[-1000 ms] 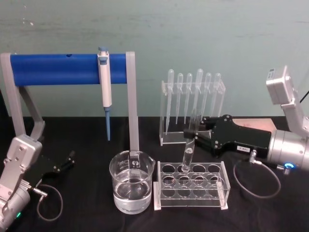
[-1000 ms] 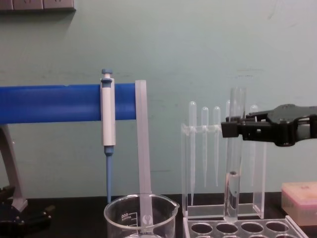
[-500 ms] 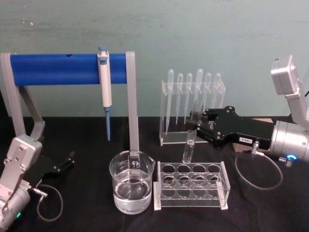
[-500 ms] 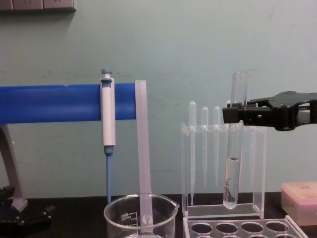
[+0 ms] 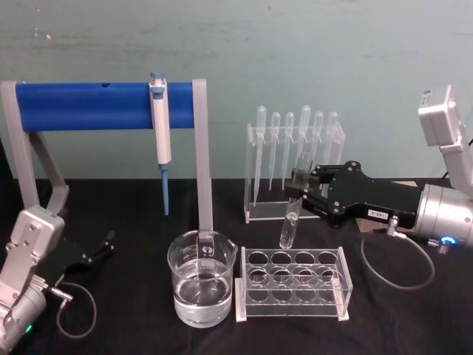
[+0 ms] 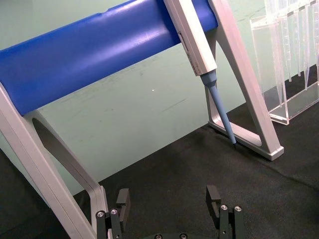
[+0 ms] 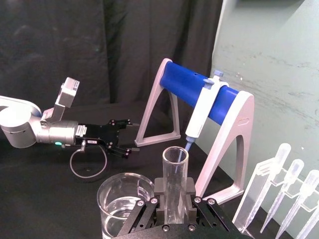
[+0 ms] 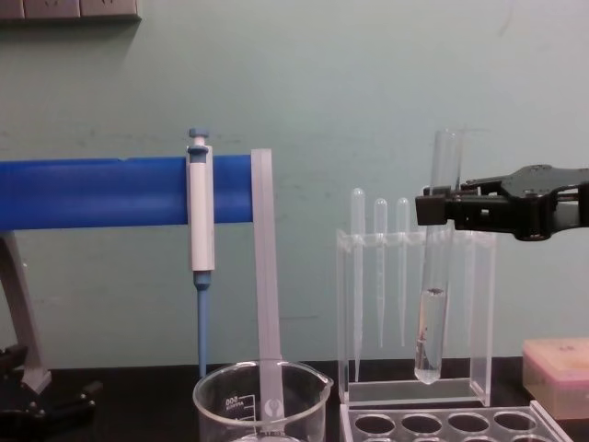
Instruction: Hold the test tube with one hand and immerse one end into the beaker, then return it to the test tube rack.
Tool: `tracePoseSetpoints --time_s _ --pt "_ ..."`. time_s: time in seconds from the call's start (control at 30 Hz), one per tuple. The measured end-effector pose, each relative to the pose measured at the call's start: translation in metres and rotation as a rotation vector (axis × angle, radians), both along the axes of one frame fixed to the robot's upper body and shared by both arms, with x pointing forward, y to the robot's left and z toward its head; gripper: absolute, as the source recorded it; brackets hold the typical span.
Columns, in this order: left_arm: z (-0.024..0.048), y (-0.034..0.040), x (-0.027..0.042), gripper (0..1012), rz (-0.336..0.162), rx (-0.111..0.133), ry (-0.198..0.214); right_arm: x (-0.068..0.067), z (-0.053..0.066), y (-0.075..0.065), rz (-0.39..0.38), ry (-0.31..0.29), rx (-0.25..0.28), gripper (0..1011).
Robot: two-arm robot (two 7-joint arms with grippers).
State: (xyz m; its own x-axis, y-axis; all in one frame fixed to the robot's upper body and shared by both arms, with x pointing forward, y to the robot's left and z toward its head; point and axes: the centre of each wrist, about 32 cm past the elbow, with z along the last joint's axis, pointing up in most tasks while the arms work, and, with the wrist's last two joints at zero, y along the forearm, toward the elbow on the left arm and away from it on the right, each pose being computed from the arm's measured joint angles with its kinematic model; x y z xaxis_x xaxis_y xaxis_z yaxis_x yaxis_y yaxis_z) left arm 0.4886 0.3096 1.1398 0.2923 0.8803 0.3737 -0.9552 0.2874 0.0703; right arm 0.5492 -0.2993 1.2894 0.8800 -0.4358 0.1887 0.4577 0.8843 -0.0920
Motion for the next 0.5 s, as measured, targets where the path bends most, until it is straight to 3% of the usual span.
tracePoseSetpoints --time_s 0.5 --pt "0.0 0.0 0.0 1000 0.0 0.0 0.0 -0.0001 0.0002 0.0003 -0.001 0.004 0.0 227"
